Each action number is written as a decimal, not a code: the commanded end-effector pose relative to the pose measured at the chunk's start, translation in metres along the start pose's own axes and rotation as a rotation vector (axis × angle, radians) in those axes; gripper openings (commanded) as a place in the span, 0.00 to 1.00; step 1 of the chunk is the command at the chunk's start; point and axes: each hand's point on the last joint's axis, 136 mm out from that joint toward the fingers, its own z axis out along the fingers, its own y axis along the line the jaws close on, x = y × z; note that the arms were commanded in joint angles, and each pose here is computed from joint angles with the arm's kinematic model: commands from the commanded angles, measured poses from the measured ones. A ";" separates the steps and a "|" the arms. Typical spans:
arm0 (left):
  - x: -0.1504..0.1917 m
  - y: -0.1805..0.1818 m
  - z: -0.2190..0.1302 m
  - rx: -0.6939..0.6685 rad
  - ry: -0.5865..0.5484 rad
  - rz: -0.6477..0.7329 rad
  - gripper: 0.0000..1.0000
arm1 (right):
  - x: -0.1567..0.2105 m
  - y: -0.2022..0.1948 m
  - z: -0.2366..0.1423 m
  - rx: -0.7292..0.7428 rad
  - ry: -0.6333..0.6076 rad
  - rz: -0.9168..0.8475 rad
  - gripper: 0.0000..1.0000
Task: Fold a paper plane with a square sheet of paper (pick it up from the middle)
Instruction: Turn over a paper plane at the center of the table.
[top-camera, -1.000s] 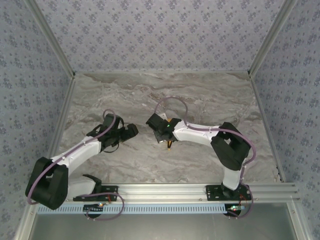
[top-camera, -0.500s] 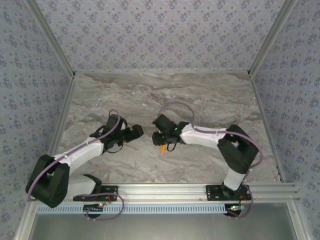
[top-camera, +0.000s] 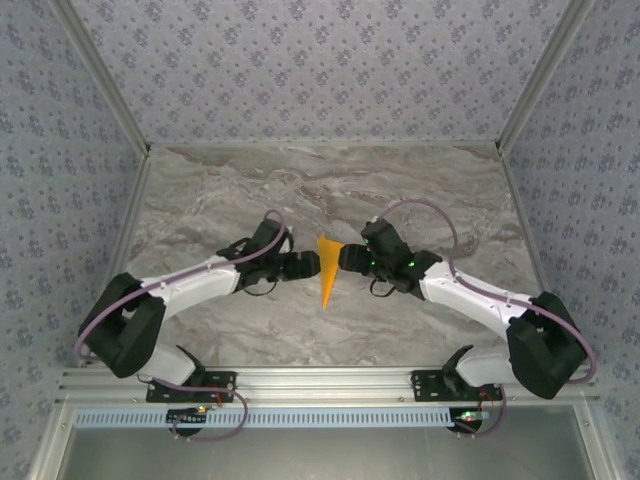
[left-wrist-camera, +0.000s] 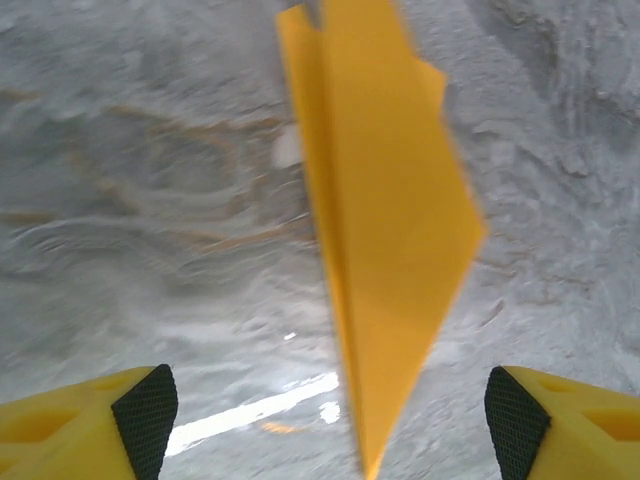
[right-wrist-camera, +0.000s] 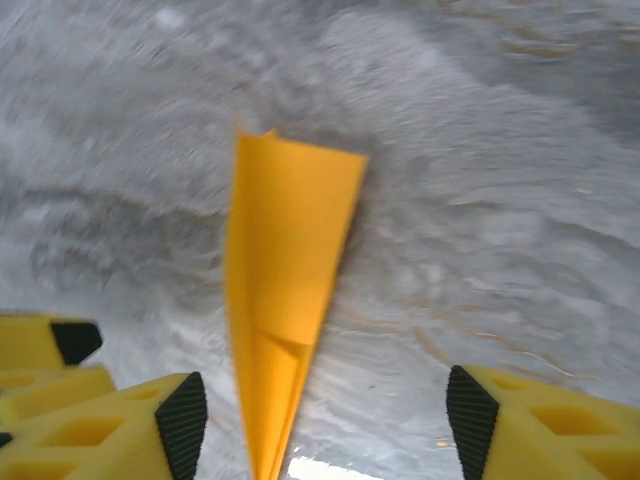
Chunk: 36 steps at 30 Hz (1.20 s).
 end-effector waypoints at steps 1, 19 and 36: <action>0.000 -0.002 0.010 -0.126 0.026 0.096 0.81 | -0.001 -0.041 -0.008 0.148 -0.046 0.134 0.73; -0.010 0.011 0.041 -0.320 -0.007 0.022 0.27 | 0.008 -0.069 -0.004 0.197 -0.023 0.205 0.79; -0.001 0.025 0.036 -0.155 0.001 -0.111 0.15 | 0.025 0.026 0.045 -0.081 0.186 -0.060 0.72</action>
